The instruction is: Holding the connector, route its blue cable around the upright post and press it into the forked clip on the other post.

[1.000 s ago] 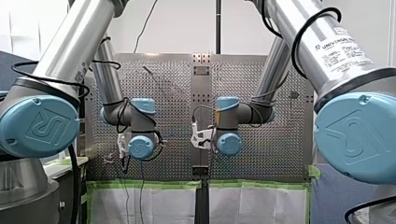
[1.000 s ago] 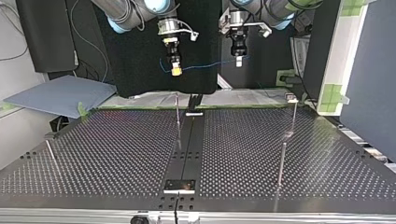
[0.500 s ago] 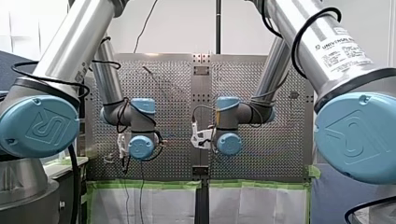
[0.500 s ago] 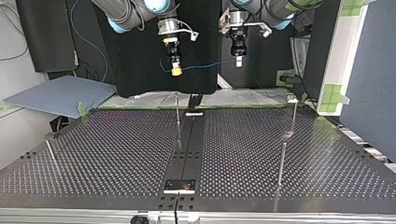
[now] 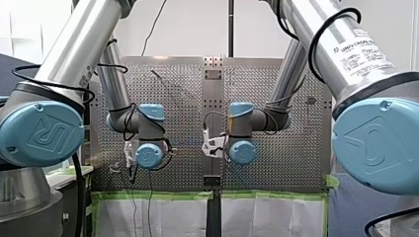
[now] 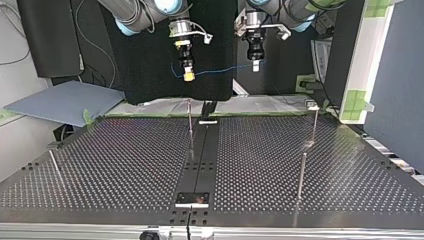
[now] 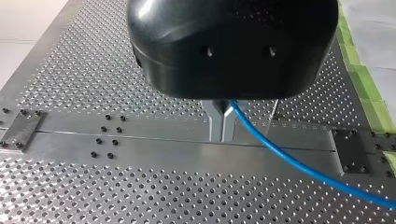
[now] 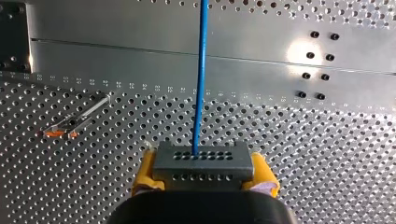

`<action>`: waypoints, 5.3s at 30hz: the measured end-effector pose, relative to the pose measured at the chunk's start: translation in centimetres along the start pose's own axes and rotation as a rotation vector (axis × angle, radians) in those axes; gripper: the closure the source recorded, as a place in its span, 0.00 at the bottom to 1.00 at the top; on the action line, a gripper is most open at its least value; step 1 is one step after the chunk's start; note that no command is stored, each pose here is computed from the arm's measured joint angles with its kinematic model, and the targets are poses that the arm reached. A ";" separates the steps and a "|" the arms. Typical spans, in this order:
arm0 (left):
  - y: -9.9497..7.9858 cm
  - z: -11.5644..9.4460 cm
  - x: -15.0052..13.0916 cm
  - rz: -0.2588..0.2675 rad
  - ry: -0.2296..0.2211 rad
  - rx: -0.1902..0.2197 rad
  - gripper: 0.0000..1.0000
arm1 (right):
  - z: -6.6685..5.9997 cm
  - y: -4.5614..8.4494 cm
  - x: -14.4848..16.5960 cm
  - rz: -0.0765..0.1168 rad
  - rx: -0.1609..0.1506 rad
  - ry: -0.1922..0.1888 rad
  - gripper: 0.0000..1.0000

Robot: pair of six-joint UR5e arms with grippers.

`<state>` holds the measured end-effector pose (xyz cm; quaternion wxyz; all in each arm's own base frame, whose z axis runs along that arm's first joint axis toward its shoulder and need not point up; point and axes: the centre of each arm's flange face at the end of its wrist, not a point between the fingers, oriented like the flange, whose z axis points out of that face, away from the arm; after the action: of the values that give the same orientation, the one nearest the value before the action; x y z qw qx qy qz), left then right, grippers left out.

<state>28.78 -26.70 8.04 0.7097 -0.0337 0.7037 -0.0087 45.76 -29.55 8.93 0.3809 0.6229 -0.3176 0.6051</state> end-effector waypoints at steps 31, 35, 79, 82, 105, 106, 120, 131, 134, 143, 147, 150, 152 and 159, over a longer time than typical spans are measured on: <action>0.4 -1.5 0.9 0.016 0.030 0.021 1.00 | 0.0 -0.1 0.0 0.000 0.001 0.002 1.00; 0.4 -1.5 0.9 0.016 0.031 0.021 1.00 | 0.0 -0.1 0.0 0.000 0.001 0.002 1.00; 0.1 2.0 0.6 0.040 0.041 0.004 1.00 | 2.8 -1.1 -5.9 -0.063 -0.104 -0.169 1.00; -0.5 3.2 -0.7 0.012 0.020 0.006 1.00 | 4.0 -1.5 -3.8 -0.033 -0.088 -0.141 1.00; 0.2 6.3 -9.5 -0.033 -0.045 -0.074 1.00 | 9.2 -2.6 12.0 0.054 0.005 0.082 1.00; 0.3 6.4 -9.9 -0.035 -0.048 -0.079 1.00 | 9.3 -2.6 12.7 0.055 0.007 0.089 1.00; 2.2 8.9 -16.6 -0.069 -0.120 -0.200 1.00 | 11.0 -2.9 22.1 0.077 0.065 0.193 1.00; 5.0 10.5 -21.7 -0.102 -0.163 -0.231 1.00 | 12.0 -3.5 24.9 0.076 0.123 0.220 1.00; 5.9 10.8 -23.1 -0.108 -0.175 -0.230 1.00 | 12.3 -3.7 25.7 0.076 0.139 0.231 1.00; 8.1 12.0 -28.6 -0.146 -0.243 -0.256 1.00 | 13.1 -4.1 28.1 0.079 0.174 0.265 1.00; 8.3 12.1 -31.1 -0.162 -0.272 -0.257 1.00 | 13.5 -4.3 29.6 0.083 0.187 0.278 1.00; 8.4 12.6 -32.3 -0.172 -0.284 -0.250 1.00 | 13.9 -4.3 30.7 0.090 0.190 0.292 1.00; 8.3 13.1 -32.9 -0.180 -0.291 -0.241 1.00 | 14.1 -4.3 31.4 0.099 0.191 0.301 1.00; 8.3 15.1 -34.8 -0.203 -0.316 -0.216 1.00 | 15.0 -3.7 33.2 0.143 0.193 0.344 1.00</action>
<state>43.21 -15.85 42.36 0.7989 -0.1812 0.5735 0.0009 58.79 -38.38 41.99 0.3244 0.5198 -0.2317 0.7556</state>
